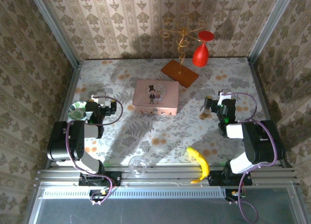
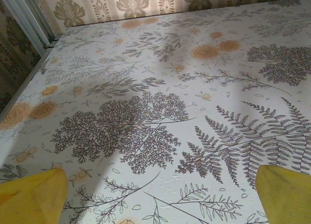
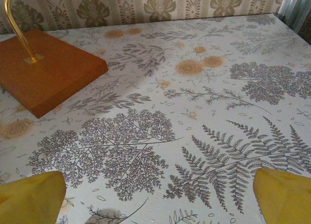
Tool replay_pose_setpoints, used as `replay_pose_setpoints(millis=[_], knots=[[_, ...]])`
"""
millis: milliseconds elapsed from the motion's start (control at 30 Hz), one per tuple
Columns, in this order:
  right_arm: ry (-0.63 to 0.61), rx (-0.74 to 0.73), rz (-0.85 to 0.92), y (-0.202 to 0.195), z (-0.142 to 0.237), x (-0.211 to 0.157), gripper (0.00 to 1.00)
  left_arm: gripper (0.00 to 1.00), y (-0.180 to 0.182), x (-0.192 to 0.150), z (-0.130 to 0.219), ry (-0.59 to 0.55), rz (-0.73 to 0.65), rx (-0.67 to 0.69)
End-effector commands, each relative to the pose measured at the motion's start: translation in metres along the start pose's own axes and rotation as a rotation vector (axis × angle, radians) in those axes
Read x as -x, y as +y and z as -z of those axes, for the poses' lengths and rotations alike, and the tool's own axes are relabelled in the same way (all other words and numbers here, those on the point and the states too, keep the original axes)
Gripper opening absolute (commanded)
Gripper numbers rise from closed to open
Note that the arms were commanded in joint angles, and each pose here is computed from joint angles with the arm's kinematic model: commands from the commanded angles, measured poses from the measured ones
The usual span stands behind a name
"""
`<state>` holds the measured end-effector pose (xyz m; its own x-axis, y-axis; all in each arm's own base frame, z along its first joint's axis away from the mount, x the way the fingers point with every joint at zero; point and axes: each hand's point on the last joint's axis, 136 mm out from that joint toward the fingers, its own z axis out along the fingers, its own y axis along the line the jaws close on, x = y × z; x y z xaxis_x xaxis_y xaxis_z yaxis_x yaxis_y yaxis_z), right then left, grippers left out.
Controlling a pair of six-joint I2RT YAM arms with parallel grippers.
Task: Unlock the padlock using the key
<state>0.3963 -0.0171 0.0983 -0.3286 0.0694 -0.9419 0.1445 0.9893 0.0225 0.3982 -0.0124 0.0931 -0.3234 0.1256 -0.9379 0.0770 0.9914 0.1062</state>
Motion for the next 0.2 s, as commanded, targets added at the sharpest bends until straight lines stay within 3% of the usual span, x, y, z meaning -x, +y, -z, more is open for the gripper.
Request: replay_pose_setpoints(millis=[0,167], knots=[[0.003,0.001,0.015,-0.0008,-0.0009,0.0000,1.00,1.00,0.0021,0.0046,-0.0004,-0.013,-0.014,0.015],[0.002,0.000,0.016,-0.0005,-0.0008,0.0004,1.00,1.00,0.0042,0.0042,-0.0006,-0.010,-0.011,0.026]])
